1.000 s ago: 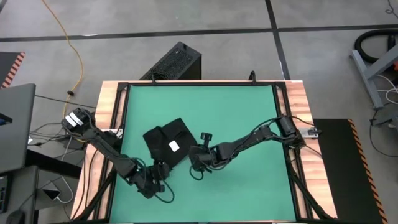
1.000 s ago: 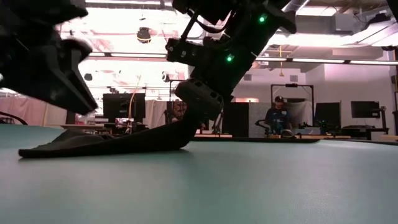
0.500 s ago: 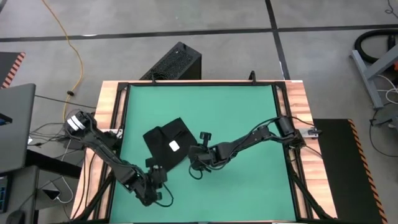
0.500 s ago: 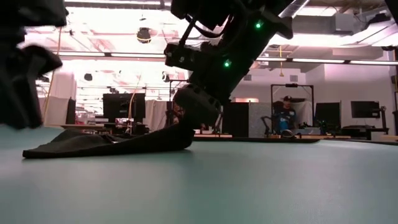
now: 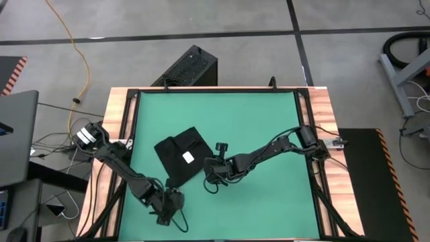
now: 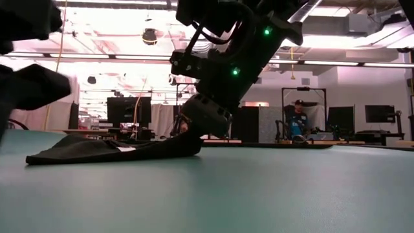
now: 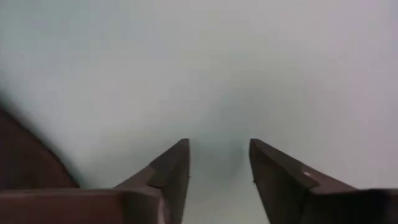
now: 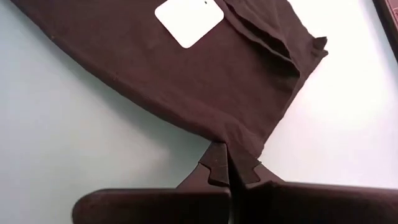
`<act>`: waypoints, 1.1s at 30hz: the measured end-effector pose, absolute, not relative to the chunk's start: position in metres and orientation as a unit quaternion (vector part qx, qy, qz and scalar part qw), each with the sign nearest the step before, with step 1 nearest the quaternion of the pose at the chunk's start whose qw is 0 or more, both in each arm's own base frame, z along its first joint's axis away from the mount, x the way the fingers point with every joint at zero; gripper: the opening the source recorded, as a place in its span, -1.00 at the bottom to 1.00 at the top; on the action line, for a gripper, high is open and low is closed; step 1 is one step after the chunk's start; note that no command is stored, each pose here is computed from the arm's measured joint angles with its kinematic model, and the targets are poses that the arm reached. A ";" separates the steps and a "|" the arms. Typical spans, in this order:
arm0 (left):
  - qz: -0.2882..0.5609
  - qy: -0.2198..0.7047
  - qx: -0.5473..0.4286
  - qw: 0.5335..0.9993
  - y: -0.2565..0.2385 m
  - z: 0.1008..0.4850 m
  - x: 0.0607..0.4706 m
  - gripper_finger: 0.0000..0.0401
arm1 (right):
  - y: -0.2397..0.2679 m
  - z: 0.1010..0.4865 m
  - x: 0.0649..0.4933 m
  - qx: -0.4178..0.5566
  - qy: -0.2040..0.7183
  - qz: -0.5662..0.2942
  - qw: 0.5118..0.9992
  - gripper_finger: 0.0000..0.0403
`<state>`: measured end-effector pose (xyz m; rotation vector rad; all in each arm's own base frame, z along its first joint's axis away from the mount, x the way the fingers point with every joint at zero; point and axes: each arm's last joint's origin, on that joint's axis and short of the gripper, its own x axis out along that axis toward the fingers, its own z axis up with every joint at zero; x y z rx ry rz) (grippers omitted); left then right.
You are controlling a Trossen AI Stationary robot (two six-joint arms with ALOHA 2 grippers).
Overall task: Roll towel
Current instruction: Roll the black towel
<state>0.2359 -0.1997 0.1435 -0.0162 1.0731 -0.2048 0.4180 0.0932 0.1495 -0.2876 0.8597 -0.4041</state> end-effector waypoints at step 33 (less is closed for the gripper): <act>0.109 0.384 0.078 0.914 -0.186 0.104 0.196 -0.26 | 0.083 0.149 0.420 -0.138 0.422 -0.187 0.876 -0.99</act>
